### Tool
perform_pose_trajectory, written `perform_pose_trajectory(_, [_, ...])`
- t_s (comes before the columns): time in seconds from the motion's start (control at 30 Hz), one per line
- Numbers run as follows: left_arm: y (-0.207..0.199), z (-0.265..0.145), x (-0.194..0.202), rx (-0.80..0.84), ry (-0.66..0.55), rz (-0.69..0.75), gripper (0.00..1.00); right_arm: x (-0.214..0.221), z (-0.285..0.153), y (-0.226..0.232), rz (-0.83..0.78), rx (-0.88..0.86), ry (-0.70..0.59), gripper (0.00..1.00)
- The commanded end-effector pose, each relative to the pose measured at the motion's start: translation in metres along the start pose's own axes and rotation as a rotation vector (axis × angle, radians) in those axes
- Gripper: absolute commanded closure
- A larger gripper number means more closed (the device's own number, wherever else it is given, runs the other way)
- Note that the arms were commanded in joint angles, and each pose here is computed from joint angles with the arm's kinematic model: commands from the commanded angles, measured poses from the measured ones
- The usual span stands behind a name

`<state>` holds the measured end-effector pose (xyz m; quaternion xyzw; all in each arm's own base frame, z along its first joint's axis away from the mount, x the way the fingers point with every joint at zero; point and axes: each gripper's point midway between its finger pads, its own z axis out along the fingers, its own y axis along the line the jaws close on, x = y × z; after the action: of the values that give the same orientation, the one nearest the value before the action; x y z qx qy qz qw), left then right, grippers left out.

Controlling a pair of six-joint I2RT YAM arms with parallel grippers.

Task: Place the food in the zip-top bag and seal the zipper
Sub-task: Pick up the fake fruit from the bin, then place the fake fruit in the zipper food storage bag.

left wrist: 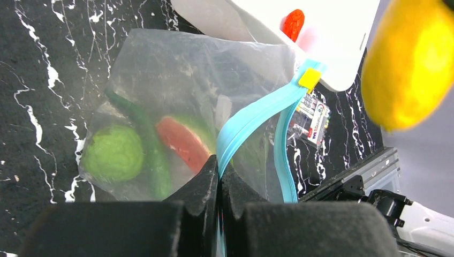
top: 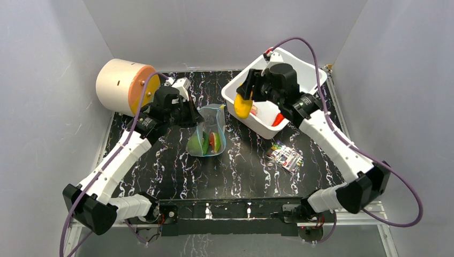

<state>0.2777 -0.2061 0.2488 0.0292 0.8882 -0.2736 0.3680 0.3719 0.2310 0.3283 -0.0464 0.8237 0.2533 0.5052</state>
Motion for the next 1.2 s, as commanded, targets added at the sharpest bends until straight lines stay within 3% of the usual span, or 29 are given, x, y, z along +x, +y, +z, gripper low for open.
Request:
perform_pose_trajectory(0.0, [-0.018, -0.001, -0.007, 0.067, 0.0, -0.04, 1.0, -0.043, -0.044, 0.05, 0.094, -0.206, -0.22, 0.72])
perform_pose_trajectory(0.4, [-0.037, -0.001, -0.004, 0.154, 0.021, -0.132, 1.0, -0.017, -0.066, 0.103, 0.142, -0.382, -0.248, 0.72])
perform_pose_trajectory(0.83, [-0.043, 0.001, -0.003, 0.187, 0.032, -0.168, 1.0, 0.027, -0.053, 0.136, 0.132, -0.458, -0.149, 0.7])
perform_pose_trajectory(1.0, [-0.047, 0.001, -0.003, 0.201, 0.052, -0.18, 1.0, 0.048, -0.044, 0.135, 0.14, -0.414, -0.117, 0.69])
perform_pose_trajectory(1.17, [-0.048, 0.0, -0.004, 0.219, 0.031, -0.16, 1.0, 0.07, -0.026, 0.102, 0.078, -0.224, -0.065, 0.63])
